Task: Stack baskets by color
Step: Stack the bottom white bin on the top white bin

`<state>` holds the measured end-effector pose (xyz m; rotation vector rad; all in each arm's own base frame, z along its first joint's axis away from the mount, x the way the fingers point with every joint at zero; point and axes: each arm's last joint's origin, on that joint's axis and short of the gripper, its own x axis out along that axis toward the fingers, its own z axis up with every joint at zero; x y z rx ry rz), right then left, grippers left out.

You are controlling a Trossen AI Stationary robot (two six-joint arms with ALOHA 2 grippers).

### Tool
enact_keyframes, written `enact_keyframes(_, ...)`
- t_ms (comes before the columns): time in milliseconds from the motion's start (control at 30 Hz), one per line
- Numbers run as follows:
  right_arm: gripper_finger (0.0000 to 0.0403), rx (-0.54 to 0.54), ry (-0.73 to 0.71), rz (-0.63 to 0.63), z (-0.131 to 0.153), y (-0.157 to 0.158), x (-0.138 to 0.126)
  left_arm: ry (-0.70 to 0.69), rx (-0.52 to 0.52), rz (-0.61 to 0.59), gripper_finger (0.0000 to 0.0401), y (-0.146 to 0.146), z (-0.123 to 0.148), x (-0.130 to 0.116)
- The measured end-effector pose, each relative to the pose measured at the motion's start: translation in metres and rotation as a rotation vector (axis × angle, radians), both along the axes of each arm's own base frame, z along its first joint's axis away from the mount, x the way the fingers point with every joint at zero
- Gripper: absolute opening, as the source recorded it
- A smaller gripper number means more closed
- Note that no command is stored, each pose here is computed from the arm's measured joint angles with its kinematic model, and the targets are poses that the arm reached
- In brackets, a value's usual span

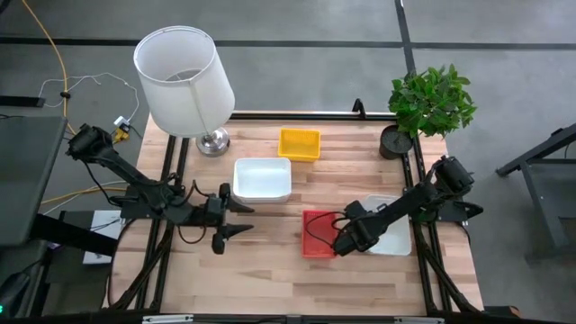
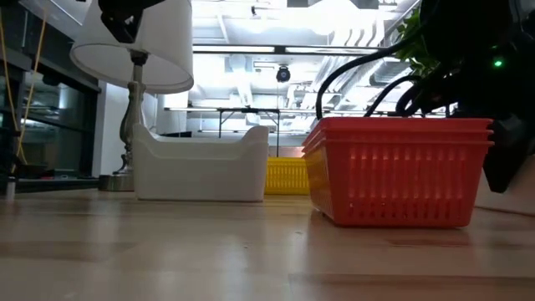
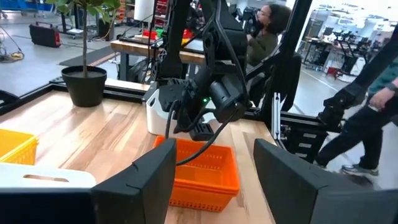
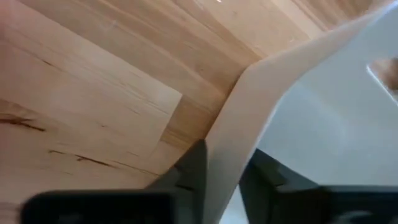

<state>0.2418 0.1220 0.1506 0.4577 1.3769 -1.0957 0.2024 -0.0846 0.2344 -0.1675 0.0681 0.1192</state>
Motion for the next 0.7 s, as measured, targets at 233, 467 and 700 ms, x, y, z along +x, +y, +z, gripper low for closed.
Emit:
enact_keyframes(233,0.0009,0.018,0.021,0.06,0.011,0.0,0.0,-0.034,0.007,-0.061,0.0204,-0.009,0.008,-0.01)
enact_keyframes(467,0.0001,-0.083,-0.074,0.193,0.08,0.01,0.018,-0.097,0.019,-0.124,0.0204,-0.019,0.022,-0.028)
enact_keyframes(700,0.0,-0.218,-0.351,0.491,0.137,0.019,0.06,-0.115,0.022,-0.048,0.0204,-0.023,0.027,-0.039)
